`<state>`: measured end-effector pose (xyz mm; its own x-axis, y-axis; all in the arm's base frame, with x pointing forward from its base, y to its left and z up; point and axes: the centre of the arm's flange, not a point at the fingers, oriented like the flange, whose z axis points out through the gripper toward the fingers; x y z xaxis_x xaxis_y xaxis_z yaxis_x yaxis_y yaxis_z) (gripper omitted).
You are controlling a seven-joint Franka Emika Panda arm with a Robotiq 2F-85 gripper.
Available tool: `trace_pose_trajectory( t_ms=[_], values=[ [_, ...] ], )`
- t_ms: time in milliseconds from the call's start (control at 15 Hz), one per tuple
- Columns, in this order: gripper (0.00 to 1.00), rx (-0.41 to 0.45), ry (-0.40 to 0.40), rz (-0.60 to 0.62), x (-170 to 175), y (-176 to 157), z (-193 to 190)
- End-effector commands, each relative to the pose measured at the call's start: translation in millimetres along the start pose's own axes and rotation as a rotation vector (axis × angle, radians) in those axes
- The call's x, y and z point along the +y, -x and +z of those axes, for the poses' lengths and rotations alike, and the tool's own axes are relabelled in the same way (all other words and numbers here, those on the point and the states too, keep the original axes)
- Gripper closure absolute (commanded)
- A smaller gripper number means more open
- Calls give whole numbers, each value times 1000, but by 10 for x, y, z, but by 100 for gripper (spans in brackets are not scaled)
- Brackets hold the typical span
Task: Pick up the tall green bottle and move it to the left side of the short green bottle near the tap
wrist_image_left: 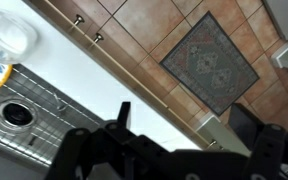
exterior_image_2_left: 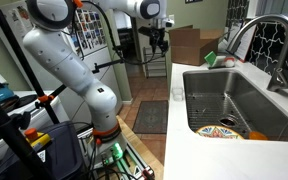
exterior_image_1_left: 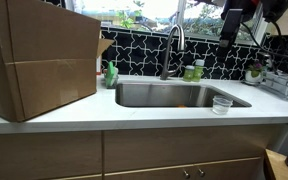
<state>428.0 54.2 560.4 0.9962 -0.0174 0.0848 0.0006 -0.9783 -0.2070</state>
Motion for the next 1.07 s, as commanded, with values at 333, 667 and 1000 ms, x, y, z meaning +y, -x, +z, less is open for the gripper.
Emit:
trace_pose_trajectory(
  t_ms=[333,667,1000],
  values=[
    [0,164,33,331,1680,-19,-820],
    [0,194,39,396,1855,-55,-976],
    [0,184,46,650,2680,-474,-1045]
  ],
)
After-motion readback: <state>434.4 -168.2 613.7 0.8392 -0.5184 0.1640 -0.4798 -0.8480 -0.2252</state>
